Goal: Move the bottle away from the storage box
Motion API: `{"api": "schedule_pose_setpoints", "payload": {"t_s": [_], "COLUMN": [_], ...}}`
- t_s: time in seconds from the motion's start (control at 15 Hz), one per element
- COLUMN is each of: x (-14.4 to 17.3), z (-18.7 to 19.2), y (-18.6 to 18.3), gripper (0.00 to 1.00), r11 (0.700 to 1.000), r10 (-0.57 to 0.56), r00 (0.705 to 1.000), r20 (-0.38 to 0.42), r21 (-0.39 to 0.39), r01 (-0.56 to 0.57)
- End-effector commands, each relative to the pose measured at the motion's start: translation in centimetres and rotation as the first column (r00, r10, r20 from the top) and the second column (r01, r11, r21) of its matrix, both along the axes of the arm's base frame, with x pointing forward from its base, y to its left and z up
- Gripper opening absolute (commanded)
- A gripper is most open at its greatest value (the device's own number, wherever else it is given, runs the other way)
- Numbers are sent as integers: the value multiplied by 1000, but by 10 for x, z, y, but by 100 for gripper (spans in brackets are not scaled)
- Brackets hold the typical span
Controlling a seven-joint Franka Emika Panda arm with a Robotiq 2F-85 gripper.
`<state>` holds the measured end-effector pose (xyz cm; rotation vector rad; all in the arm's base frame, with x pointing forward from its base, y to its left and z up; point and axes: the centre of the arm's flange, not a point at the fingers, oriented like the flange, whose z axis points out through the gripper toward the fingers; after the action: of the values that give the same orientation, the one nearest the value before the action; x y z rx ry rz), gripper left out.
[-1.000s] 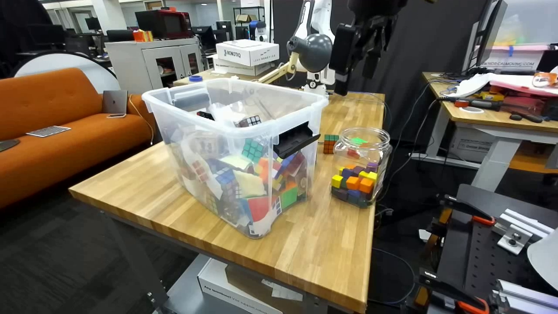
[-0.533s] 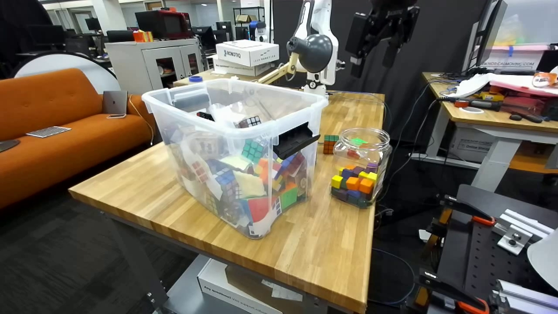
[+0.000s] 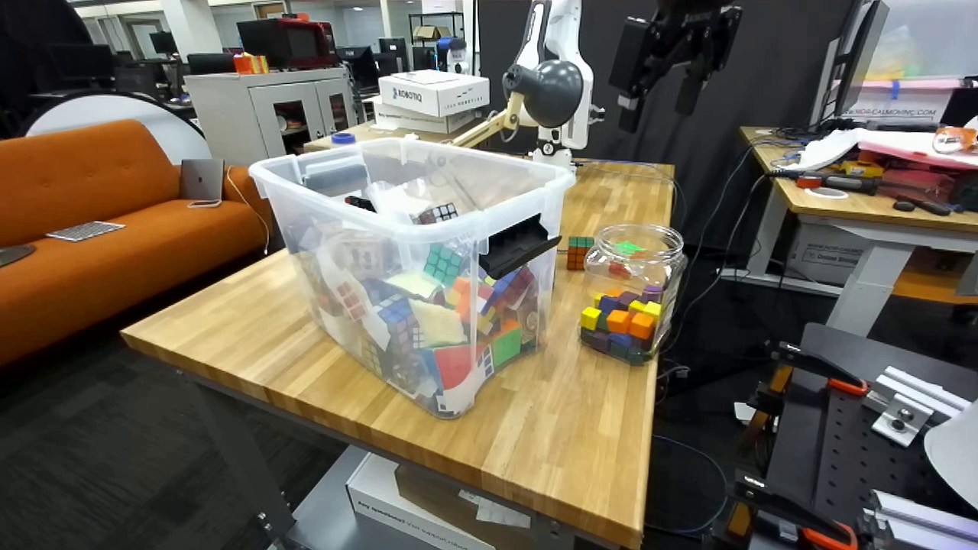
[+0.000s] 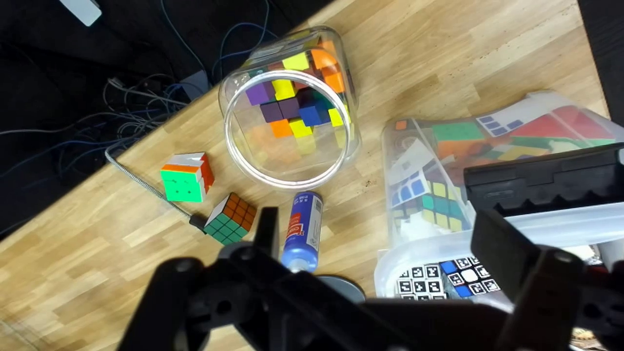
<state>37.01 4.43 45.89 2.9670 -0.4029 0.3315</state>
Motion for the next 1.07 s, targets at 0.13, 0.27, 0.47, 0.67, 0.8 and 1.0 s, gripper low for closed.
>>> {"api": "schedule_pose_setpoints", "payload": {"t_s": [0.13, 0.27, 0.47, 0.67, 0.8, 1.0], "x": [22, 38, 64, 92, 76, 86], "z": [3, 7, 0, -21, -27, -29], "y": [-34, -69, -115, -128, -125, -126], "gripper": [100, 100, 100, 100, 100, 100], "r11": [993, 980, 959, 965, 964, 964], "r10": [-114, -196, -280, -261, -267, -264], "r00": [993, 978, 958, 965, 964, 965], "r20": [43, 73, 68, -13, 0, -8], "r21": [-8, -25, -22, 28, 11, 14], "r01": [114, 199, 282, 261, 267, 264]}}
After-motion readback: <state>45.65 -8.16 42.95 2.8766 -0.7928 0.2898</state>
